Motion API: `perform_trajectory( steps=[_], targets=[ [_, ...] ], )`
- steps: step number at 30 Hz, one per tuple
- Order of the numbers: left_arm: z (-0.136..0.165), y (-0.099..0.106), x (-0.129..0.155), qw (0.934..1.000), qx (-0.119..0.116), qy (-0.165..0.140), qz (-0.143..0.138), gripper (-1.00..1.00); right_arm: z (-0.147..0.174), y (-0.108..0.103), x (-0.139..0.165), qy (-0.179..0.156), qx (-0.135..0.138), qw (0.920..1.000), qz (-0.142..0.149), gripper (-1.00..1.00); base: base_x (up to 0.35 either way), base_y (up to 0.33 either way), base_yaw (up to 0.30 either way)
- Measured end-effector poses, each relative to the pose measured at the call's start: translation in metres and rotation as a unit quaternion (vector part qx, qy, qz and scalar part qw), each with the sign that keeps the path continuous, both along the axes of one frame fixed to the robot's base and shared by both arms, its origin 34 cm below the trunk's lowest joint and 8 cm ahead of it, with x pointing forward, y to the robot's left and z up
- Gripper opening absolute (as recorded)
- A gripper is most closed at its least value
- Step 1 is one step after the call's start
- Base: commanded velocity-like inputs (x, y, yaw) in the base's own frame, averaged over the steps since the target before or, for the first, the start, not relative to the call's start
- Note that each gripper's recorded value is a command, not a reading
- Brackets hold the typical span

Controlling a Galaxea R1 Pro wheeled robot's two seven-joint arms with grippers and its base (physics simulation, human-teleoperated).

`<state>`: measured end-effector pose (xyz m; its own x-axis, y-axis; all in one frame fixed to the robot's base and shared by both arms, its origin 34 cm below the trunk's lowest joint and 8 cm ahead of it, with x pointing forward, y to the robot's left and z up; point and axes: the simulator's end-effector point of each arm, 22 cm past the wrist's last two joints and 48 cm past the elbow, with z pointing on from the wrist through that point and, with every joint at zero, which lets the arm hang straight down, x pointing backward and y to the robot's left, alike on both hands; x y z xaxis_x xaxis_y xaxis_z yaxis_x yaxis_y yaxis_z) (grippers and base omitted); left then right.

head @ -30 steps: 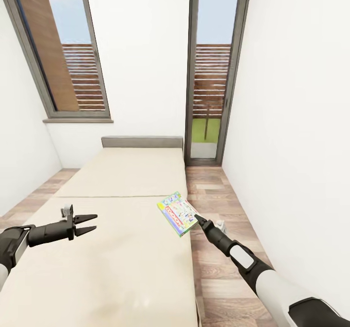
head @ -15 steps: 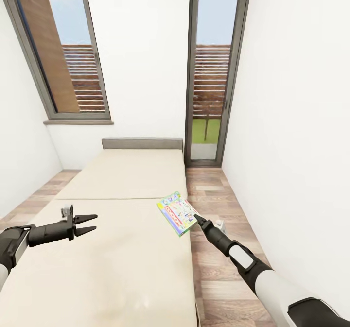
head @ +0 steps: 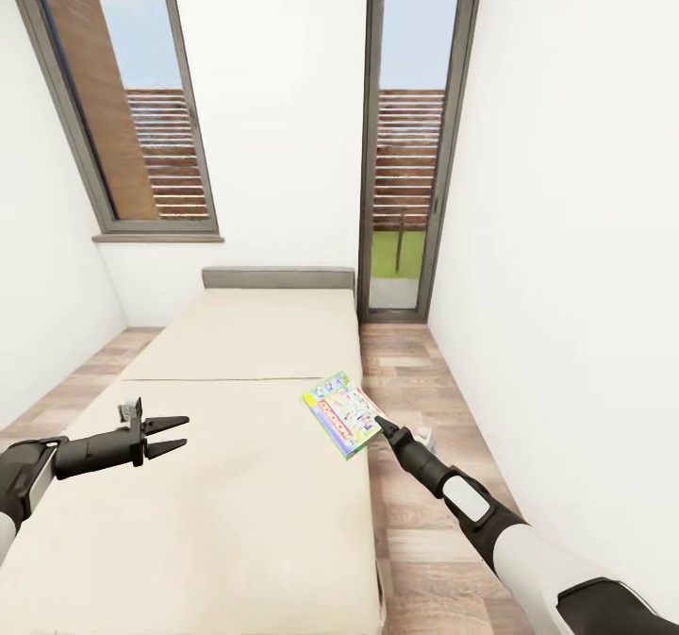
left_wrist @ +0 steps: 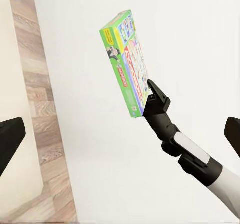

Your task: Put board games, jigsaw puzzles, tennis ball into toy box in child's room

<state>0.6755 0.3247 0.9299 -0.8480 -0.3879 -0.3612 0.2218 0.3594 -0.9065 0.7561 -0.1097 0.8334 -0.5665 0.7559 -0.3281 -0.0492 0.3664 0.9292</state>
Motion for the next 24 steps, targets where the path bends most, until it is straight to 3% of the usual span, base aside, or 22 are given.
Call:
perform_trajectory(
  steps=[6, 18, 24],
  targets=[
    [0.009, 0.0, -0.001, 1.0, -0.001, 0.001, 0.0, 1.0, 0.009, 0.001, -0.001, 0.0, 0.0, 1.0, 0.0, -1.0, -0.209, 0.0, 0.0],
    [0.026, 0.0, -0.002, 1.0, -0.001, 0.002, 0.0, 1.0, 0.026, 0.002, -0.002, 0.0, 0.0, 1.0, 0.001, -1.0, -0.014, 0.0, 0.004],
    [0.033, 0.0, -0.003, 1.0, -0.001, 0.003, 0.0, 1.0, 0.033, 0.002, -0.003, 0.001, 0.0, 1.0, 0.001, -1.0, -0.204, 0.0, 0.196]
  ],
)
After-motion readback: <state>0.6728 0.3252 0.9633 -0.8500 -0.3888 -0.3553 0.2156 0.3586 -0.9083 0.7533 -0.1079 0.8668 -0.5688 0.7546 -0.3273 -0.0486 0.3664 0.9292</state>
